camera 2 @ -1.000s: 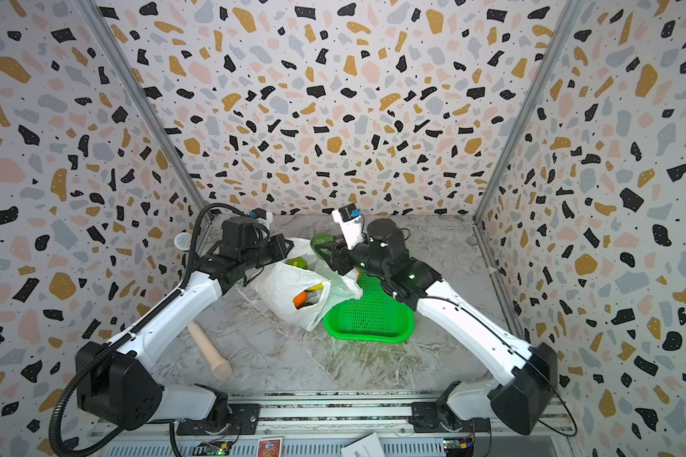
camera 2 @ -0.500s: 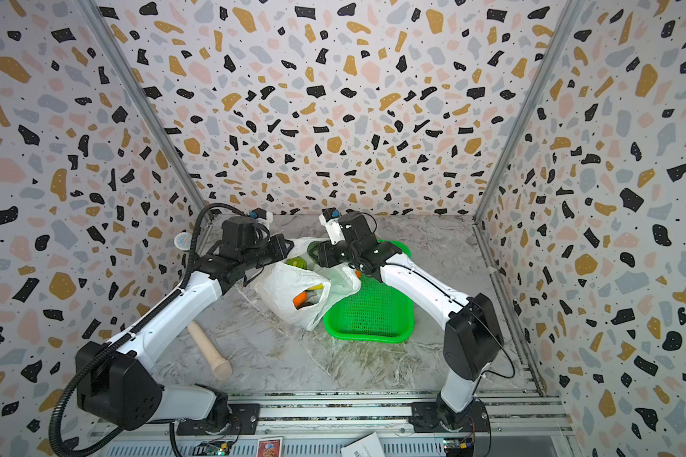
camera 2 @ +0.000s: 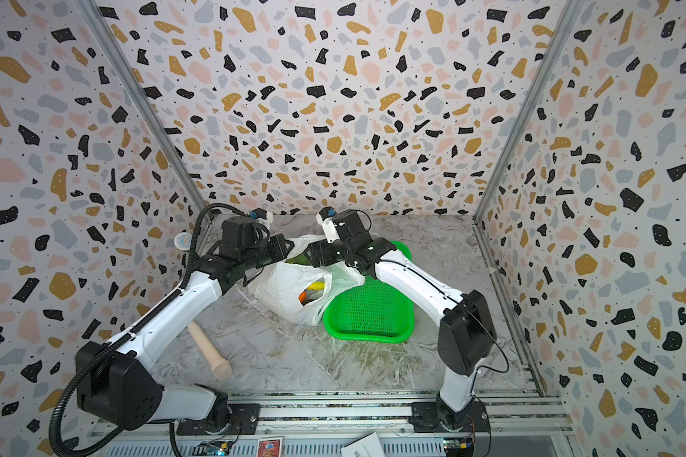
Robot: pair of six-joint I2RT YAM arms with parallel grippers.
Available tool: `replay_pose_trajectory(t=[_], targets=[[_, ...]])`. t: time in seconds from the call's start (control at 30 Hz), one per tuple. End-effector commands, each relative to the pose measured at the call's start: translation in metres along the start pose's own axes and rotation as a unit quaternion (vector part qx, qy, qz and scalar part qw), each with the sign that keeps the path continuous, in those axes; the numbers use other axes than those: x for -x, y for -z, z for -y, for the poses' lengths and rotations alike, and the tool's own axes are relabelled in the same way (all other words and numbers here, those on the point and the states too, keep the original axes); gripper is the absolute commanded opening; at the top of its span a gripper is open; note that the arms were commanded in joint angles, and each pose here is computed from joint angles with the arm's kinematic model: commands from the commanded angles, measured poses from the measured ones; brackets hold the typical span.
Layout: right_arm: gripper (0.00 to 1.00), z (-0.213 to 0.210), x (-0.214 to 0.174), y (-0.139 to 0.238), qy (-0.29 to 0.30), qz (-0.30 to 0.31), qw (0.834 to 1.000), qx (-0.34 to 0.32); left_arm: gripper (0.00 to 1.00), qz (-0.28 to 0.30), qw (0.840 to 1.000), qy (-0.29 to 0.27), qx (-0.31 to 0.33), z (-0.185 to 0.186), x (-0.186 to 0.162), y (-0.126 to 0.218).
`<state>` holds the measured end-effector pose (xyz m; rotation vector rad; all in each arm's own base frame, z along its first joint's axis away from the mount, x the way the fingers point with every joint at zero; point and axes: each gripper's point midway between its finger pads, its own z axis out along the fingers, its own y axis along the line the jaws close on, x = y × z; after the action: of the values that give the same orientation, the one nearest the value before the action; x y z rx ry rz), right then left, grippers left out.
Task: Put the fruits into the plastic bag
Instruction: 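Carry the mango over the bag mouth and open the right gripper, then lower the right gripper into the basket over the small orange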
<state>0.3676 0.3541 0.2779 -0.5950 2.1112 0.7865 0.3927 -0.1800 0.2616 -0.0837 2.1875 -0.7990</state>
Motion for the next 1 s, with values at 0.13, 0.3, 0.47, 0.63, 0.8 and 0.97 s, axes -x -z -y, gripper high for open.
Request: replay_pose_trajectory(t=[0.13, 0.3, 0.47, 0.63, 0.8, 0.97], targets=[[0.87, 0.091, 0.045, 0.130, -0.086, 0.172, 0.977, -0.095, 0.00, 0.020, 0.999, -0.016, -0.019, 0.012, 0.009, 0.008], [0.87, 0.149, -0.010, 0.129, -0.171, 0.140, 0.968, -0.123, 0.00, 0.019, 1.000, -0.014, -0.018, 0.011, 0.008, 0.006], [0.86, 0.156, -0.065, 0.076, -0.201, 0.043, 0.975, -0.088, 0.00, 0.017, 1.000, -0.012, -0.017, 0.010, 0.008, 0.005], [0.84, 0.161, -0.106, 0.022, -0.210, -0.035, 0.974, -0.077, 0.00, 0.015, 1.000, -0.011, -0.017, 0.010, 0.007, 0.003], [0.83, 0.148, -0.121, -0.026, -0.184, -0.096, 0.977, -0.050, 0.00, 0.014, 1.000, -0.010, -0.016, 0.009, 0.006, 0.003], [0.83, 0.130, -0.123, -0.062, -0.140, -0.125, 0.981, -0.053, 0.00, 0.012, 1.000, -0.012, -0.014, 0.007, 0.004, 0.002]])
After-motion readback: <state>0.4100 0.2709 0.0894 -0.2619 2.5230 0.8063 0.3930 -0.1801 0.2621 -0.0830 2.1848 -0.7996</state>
